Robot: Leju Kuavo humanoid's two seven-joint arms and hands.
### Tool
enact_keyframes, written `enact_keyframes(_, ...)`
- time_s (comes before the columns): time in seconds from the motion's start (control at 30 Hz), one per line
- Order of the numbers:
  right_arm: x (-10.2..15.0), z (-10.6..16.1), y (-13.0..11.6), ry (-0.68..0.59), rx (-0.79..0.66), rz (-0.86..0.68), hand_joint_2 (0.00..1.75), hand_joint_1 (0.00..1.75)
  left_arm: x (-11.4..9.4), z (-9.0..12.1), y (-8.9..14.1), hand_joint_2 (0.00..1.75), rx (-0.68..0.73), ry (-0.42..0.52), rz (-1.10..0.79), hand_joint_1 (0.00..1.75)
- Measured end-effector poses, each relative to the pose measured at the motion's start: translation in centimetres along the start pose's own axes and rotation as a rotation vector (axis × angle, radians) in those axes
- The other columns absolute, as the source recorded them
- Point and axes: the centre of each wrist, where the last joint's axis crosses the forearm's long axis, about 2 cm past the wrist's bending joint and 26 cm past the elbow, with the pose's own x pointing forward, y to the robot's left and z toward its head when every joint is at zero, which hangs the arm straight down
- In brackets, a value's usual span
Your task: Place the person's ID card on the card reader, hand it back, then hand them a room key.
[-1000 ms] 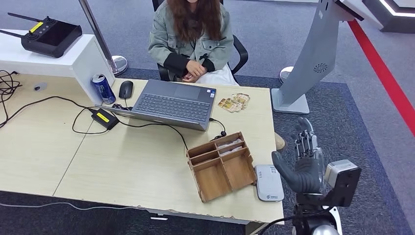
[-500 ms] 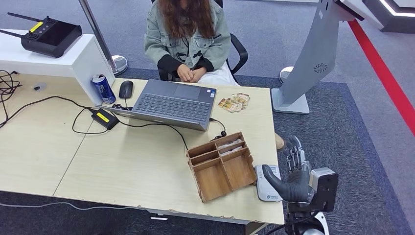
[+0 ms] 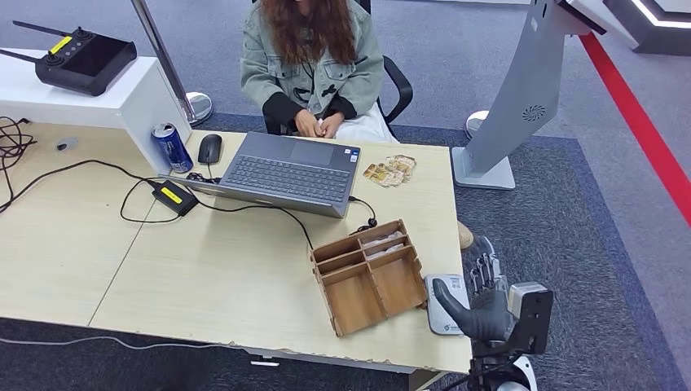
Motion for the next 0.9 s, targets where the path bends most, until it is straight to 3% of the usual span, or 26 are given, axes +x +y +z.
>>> enact_keyframes(0.27,-2.3,1.1,0.5,0.078,-0.011,-0.032,1.75,0.0,0.0,0.0,0.1,0.0,0.007,-0.006,0.017,0.0)
enact_keyframes(0.9,-3.0,1.5,0.4,0.087,-0.02,-0.026,1.75,0.0,0.0,0.0,0.1,0.0,0.009,-0.009,0.021,0.0)
